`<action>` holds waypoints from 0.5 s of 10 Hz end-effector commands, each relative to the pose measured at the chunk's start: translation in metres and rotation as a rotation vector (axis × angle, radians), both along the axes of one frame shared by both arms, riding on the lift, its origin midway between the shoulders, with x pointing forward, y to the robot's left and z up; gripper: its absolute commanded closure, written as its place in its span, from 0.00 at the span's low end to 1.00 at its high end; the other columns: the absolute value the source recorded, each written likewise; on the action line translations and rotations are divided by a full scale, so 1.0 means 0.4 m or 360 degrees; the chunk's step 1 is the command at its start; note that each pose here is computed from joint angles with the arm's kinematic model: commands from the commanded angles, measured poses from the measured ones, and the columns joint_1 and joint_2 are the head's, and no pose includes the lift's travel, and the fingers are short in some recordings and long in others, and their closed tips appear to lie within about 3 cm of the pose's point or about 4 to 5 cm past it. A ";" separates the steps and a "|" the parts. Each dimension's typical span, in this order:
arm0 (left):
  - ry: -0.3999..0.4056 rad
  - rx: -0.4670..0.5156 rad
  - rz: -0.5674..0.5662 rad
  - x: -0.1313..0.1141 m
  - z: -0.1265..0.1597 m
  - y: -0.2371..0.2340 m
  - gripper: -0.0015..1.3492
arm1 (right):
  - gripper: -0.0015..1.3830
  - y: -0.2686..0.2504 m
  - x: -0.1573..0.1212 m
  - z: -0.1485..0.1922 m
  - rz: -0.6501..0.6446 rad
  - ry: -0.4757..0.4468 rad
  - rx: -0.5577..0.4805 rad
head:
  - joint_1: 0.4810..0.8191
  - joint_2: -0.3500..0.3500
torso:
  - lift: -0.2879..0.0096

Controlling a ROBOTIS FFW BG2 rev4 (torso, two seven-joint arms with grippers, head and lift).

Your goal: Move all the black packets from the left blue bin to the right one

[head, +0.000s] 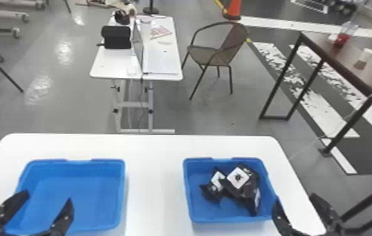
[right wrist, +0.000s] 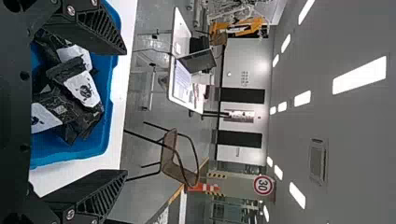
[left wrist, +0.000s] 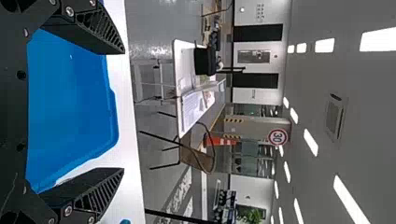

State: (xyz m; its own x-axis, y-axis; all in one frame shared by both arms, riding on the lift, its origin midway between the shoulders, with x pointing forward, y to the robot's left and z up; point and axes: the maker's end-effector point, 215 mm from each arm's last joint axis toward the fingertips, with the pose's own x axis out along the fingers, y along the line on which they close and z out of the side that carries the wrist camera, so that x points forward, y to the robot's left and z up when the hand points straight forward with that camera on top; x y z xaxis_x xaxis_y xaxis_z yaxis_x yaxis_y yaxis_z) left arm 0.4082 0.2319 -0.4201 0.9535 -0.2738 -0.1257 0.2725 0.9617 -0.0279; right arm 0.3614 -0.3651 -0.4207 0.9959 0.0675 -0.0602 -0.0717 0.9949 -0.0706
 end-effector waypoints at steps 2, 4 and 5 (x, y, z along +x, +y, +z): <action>0.0010 -0.0013 -0.0001 0.001 -0.003 -0.005 0.11 | 0.09 0.002 -0.001 -0.006 -0.0001 0.0011 0.0009 | 0.63 0.22 | 0.97; 0.0019 -0.0016 -0.0007 0.000 -0.007 -0.008 0.11 | 0.09 0.006 -0.004 -0.014 0.0006 0.0021 0.0018 | 0.63 0.22 | 0.97; 0.0027 -0.0017 -0.0009 -0.001 -0.010 -0.009 0.11 | 0.09 0.008 -0.003 -0.014 0.0007 0.0020 0.0021 | 0.63 0.22 | 0.97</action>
